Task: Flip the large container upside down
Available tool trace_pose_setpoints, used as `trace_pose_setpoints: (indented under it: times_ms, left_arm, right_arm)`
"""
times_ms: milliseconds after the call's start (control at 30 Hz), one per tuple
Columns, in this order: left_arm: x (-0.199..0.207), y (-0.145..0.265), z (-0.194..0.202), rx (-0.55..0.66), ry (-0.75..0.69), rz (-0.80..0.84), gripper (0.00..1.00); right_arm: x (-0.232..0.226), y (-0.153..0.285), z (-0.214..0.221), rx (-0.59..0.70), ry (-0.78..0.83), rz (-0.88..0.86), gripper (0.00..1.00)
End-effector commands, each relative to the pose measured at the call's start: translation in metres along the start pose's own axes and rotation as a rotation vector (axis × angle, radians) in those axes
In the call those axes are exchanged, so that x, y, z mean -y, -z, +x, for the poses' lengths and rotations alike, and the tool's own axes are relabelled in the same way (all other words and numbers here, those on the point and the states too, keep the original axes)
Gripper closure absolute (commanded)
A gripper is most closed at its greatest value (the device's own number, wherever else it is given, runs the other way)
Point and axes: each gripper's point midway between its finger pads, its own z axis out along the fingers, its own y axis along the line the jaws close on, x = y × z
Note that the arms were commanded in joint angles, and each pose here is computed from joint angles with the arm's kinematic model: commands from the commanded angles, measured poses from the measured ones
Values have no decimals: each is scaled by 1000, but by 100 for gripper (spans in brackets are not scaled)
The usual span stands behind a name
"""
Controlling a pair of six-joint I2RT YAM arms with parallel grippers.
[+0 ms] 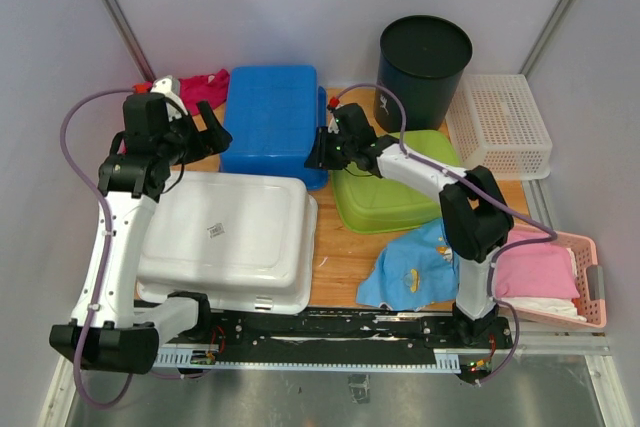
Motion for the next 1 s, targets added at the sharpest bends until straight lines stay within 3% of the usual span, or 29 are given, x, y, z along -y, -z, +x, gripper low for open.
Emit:
trace_pose_setpoints:
  times_ms: [0,200,233,267,467,600,700,967]
  left_arm:
    - [24,14,-4,49,2,142,9]
    - [29,17,7,26,-31,194,1]
    - [31,17,9,26,-38,211,1]
    - [33,19,11,30,-42,228,1]
    - [50,23,23,57,-60,369,1]
    - [53,24,27,87,-64,405,1]
    - [58,34,26,107,-111,441,1]
    - [46,42,15,191,-151,363,1]
  right_arm:
    - [8,-15,-18,-14,-2,11,66]
    - [11,55,-23,28,83,92,57]
    - [17,75,-21,29,107,146,54]
    - [25,95,-21,33,135,204,45]
    - [97,230,-25,176,239,707,23]
    - [130,330,-29,380,212,1054,20]
    - [138,377,-26,493,193,1180,20]
    - [148,406,-14,707,45,1225,19]
